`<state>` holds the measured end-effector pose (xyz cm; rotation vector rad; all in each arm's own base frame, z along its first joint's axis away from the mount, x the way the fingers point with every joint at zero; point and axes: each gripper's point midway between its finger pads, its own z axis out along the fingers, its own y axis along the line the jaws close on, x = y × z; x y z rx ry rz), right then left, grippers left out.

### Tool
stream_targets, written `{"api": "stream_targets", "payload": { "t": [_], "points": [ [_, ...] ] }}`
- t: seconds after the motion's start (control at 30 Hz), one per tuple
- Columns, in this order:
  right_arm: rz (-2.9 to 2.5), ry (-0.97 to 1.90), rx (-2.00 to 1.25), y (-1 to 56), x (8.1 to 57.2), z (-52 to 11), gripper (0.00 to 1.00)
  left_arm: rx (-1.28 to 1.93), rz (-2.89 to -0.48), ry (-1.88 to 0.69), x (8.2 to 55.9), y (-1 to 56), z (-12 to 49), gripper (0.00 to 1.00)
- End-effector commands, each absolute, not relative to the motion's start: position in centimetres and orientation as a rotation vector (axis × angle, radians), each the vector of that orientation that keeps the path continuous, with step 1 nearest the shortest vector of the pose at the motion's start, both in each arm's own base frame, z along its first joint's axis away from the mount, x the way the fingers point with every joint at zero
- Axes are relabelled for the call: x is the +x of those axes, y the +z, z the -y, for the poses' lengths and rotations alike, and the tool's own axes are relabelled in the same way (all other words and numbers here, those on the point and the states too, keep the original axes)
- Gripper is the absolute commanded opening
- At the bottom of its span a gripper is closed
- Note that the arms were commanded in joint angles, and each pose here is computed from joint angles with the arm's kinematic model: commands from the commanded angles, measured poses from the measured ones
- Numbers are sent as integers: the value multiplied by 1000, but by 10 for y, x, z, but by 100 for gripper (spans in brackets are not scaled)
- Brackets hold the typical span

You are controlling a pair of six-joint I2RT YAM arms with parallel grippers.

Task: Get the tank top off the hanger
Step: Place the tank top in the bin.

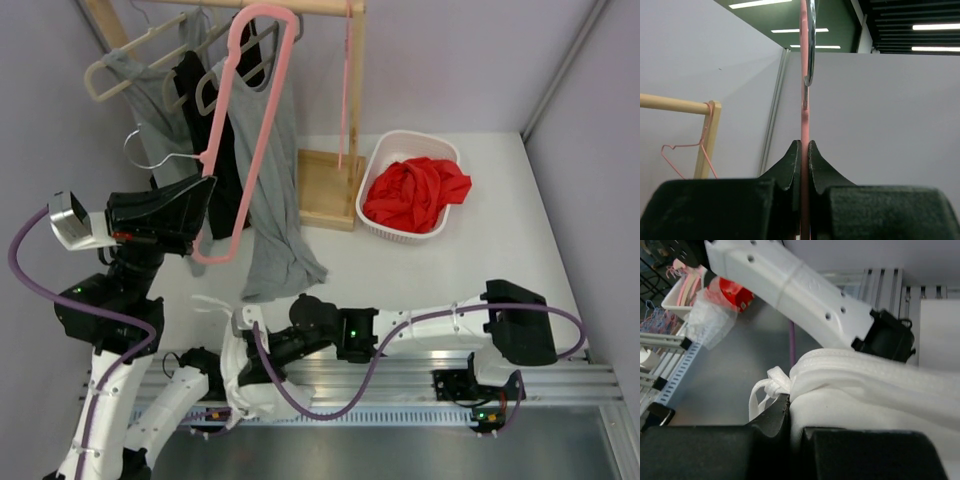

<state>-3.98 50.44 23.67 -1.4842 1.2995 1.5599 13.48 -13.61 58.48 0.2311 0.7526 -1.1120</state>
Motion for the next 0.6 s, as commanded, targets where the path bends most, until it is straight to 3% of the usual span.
{"api": "stream_targets", "payload": {
  "t": [0.0,0.17,0.4,0.57],
  "points": [
    [-1418,1500,-1464,213,-34,-489,0,230,-659,-1066,124,599,127,0],
    [-1536,1301,-1262,212,12,-465,0,233,-685,-1046,118,604,125,0],
    [-1739,827,-532,241,181,-363,0,148,-832,-914,135,575,111,0],
    [-1667,587,-221,299,244,-288,0,152,-861,-896,133,563,110,0]
  ]
}}
